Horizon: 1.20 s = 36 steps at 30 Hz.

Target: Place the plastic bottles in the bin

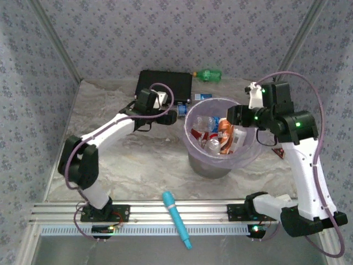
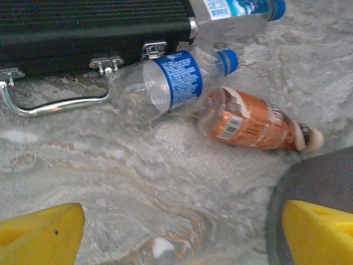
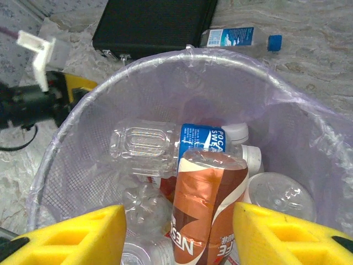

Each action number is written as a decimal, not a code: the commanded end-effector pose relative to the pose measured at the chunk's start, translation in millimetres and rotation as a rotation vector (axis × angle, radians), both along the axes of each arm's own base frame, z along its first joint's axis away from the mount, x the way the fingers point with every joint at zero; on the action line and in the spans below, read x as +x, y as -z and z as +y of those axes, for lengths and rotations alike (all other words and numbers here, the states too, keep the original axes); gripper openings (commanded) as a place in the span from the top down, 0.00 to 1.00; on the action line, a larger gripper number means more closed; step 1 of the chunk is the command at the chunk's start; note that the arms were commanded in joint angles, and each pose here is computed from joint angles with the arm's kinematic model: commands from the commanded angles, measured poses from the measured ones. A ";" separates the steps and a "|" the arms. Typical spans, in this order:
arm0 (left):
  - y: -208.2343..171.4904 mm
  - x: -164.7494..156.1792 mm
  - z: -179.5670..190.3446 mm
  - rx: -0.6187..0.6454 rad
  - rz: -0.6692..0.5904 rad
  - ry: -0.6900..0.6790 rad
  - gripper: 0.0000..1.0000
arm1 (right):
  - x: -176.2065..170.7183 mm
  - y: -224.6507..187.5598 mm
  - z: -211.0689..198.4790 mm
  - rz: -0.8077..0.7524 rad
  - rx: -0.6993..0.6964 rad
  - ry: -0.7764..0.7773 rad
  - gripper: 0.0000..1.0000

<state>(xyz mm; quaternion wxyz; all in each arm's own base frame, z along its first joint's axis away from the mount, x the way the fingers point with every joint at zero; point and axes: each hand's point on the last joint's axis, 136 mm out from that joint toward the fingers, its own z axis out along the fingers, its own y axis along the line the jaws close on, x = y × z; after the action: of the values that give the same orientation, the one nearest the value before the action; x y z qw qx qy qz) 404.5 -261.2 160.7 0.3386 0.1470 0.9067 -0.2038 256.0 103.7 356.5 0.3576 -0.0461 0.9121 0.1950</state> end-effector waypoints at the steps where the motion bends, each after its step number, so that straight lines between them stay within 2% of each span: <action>1: 7.6 32.0 1.7 0.030 -0.005 0.001 0.11 | -6.8 2.3 -3.9 0.008 0.007 0.010 0.45; 10: 46.2 89.2 -21.0 0.072 0.035 -0.022 0.14 | -17.9 9.9 -11.8 0.023 0.001 0.037 0.45; 15: 62.0 101.5 -30.7 0.079 0.060 -0.010 0.14 | -21.5 11.3 -13.9 0.027 -0.002 0.044 0.45; 28: 91.9 90.0 -13.2 0.181 0.109 -0.029 0.17 | -22.7 12.4 -16.1 0.020 -0.004 0.052 0.45; 32: 93.5 79.1 6.6 0.187 0.102 -0.084 0.18 | -22.3 14.3 -16.8 0.024 -0.012 0.049 0.44; 36: 92.4 61.4 44.1 0.184 0.095 -0.196 0.19 | -19.3 15.6 -15.3 0.026 -0.007 0.044 0.44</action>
<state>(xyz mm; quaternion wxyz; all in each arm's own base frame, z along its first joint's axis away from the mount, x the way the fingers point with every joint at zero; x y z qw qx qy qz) 471.5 -253.3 66.8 0.2904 0.1247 0.9400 -0.1285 237.4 90.8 343.1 0.3515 -0.0294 0.9169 0.1868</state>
